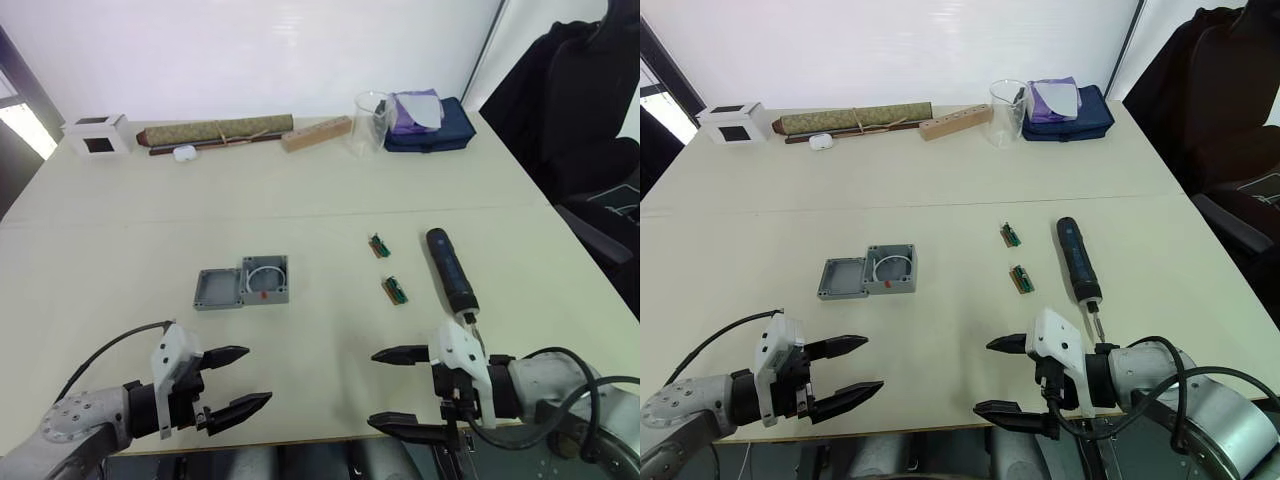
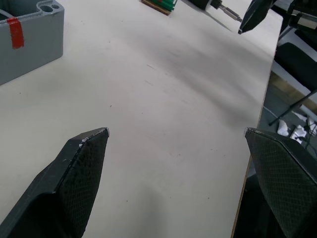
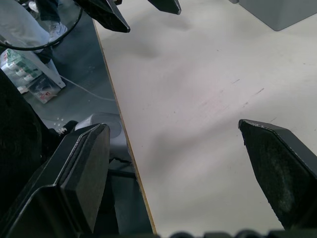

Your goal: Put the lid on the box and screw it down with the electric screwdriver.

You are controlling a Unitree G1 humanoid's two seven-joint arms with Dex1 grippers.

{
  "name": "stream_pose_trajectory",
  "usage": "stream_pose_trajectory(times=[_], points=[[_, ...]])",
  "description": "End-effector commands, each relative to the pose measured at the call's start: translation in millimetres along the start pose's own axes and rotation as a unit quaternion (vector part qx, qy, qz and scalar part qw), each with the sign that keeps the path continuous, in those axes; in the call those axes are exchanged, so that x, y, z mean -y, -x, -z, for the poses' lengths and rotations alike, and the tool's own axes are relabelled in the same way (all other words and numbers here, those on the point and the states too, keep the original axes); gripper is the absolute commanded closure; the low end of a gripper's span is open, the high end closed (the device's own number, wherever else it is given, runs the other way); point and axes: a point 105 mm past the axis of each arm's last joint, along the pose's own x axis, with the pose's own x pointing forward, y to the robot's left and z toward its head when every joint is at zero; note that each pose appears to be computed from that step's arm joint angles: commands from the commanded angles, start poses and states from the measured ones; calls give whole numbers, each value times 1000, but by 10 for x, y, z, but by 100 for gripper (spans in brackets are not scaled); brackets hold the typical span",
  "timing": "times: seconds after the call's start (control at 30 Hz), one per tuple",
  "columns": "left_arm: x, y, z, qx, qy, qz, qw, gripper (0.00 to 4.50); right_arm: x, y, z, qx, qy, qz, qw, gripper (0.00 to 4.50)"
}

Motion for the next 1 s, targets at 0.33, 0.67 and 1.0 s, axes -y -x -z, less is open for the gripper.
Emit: stream_pose_trajectory(times=[0.33,0.67,1.0], points=[[-1,-12,-91,12,8,-1,1000,0,-135,-40,-61,10,16,-1,1000,5],[-100,-5,-340,35,-5,-29,999,0,-29,19,-144,22,-14,37,999,5],[-345,53,-1313,-118,-211,12,970,0,227,-36,-817,113,21,75,990,5]])
